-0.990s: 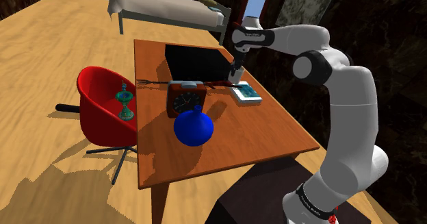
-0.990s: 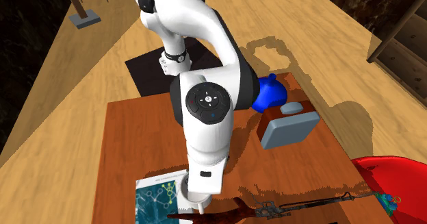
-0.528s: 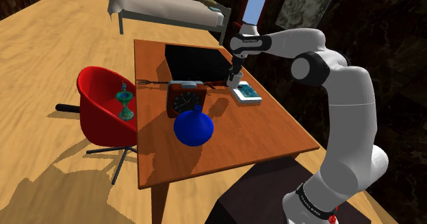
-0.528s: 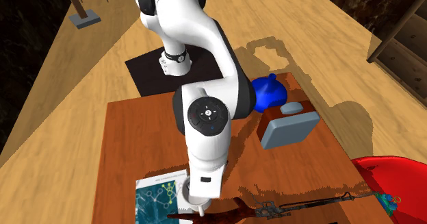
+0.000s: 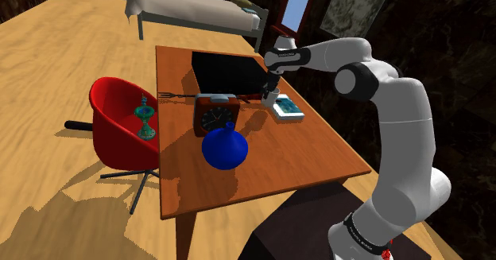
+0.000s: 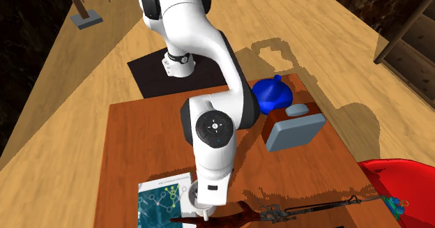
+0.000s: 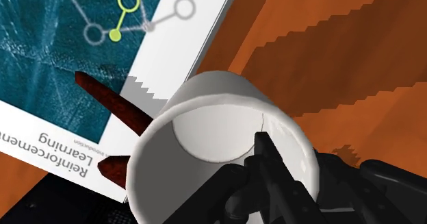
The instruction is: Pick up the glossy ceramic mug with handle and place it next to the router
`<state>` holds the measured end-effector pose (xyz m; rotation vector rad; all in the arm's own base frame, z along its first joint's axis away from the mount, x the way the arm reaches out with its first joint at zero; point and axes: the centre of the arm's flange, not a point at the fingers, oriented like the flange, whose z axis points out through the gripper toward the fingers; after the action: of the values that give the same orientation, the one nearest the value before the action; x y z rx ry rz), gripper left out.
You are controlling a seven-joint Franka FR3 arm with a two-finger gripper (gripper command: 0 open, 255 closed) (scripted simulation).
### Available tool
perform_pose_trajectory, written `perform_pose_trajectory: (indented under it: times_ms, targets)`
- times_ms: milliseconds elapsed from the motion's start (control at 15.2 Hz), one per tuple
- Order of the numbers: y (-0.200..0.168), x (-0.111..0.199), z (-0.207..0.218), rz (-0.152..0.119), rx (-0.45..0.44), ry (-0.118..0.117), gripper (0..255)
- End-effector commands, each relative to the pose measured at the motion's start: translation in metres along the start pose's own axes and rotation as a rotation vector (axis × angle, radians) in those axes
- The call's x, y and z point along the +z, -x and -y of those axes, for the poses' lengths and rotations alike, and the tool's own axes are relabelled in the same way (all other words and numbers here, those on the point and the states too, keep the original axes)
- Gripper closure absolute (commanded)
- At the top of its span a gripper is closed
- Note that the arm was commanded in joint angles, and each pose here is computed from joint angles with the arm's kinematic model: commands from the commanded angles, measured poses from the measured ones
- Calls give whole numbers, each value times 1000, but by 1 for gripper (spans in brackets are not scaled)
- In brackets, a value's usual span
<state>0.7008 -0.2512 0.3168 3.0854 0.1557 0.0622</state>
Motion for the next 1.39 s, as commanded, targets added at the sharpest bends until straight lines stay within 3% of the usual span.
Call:
perform_pose_trajectory:
  times_ms: [0, 528, 594, 924, 1188, 1320]
  targets:
    - [4, 21, -2, 10, 5, 0, 255]
    - [4, 21, -2, 10, 5, 0, 255]
    - [3, 22, -3, 10, 5, 0, 0]
    - [4, 21, -2, 10, 5, 0, 0]
    - [3, -29, -2, 10, 5, 0, 0]
    - [3, -29, -2, 10, 5, 0, 0]
